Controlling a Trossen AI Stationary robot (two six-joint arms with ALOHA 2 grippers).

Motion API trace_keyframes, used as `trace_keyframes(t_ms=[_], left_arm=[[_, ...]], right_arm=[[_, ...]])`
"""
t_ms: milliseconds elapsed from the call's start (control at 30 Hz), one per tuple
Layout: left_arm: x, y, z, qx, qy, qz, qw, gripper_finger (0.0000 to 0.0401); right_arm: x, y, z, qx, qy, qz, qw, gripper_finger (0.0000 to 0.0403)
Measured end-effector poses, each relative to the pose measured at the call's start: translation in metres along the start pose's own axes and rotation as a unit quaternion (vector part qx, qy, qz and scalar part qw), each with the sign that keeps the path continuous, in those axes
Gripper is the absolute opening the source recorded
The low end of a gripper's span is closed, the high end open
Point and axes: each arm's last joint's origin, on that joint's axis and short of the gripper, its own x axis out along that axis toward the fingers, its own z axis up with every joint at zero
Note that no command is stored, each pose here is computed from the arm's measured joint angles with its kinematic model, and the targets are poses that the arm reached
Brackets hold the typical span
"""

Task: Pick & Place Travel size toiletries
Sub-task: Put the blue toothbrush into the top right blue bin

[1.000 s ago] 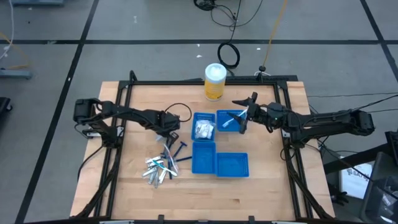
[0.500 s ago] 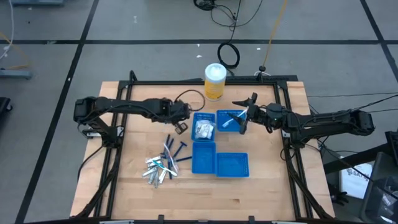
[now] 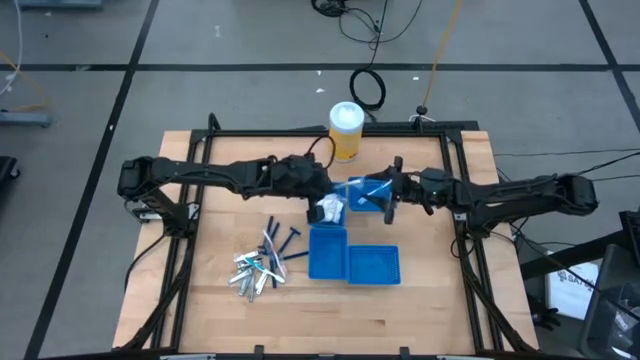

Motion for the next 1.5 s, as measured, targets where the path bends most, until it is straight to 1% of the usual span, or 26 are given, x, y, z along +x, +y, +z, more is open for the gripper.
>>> trace_keyframes(t_ms=[100,133,233,367,433,500,600,700,800,933,1067,1100,1167,1267,1400,1500], left_arm=[[0.002,-0.005,0.009,0.017,-0.048,-0.005,0.999,0.0014],[0.003,-0.007,0.010,0.023,-0.058,-0.013,0.998,0.0015],[0.009,-0.012,0.008,0.035,-0.061,-0.033,0.997,0.0011],[0.013,-0.011,0.005,0.032,-0.051,-0.032,0.998,0.0007],[0.015,-0.011,0.006,0.031,-0.054,-0.030,0.998,0.0014],[0.016,-0.011,0.004,0.028,-0.047,-0.031,0.998,0.0018],[0.018,-0.012,0.003,0.028,-0.046,-0.031,0.998,0.0012],[0.018,-0.012,0.003,0.028,-0.046,-0.031,0.998,0.0006],[0.018,-0.012,0.003,0.021,-0.046,-0.031,0.998,0.0017],[0.018,-0.012,0.003,0.019,-0.047,-0.031,0.998,0.0026],[0.018,-0.012,0.003,0.013,-0.046,-0.032,0.998,0.0017],[0.018,-0.012,0.003,0.010,-0.046,-0.032,0.998,0.0013],[0.018,-0.012,0.003,0.010,-0.046,-0.032,0.998,0.0009],[0.018,-0.012,0.003,0.006,-0.046,-0.032,0.998,0.0014],[0.018,-0.012,0.003,-0.006,-0.046,-0.027,0.999,0.0048],[0.012,-0.011,0.006,-0.018,-0.053,-0.003,0.998,0.0079]], right_arm=[[0.007,0.001,-0.001,0.015,-0.017,0.000,1.000,0.0253],[0.010,0.001,0.000,0.024,-0.028,0.003,0.999,0.0253],[0.019,0.003,0.001,0.046,-0.065,0.033,0.996,0.0253],[0.026,0.007,0.003,0.065,-0.109,0.092,0.988,0.0253],[0.028,0.008,0.003,0.075,-0.121,0.106,0.984,0.0253],[0.030,0.009,0.003,0.078,-0.132,0.107,0.982,0.0253],[0.032,0.010,0.001,0.076,-0.127,0.108,0.983,0.0243],[0.032,0.010,0.001,0.076,-0.130,0.108,0.983,0.0219],[0.032,0.010,0.002,0.076,-0.136,0.108,0.982,0.0179],[0.032,0.010,0.002,0.073,-0.136,0.107,0.982,0.0110],[0.032,0.010,0.002,0.070,-0.137,0.107,0.982,0.0033],[0.032,0.010,0.002,0.067,-0.137,0.107,0.983,0.0020],[0.032,0.010,0.002,0.062,-0.138,0.106,0.983,0.0015],[0.032,0.010,0.002,0.064,-0.137,0.105,0.983,0.0022],[0.032,0.009,0.001,0.066,-0.133,0.089,0.985,0.0013],[0.031,0.007,-0.001,0.069,-0.113,0.064,0.989,0.0013]])
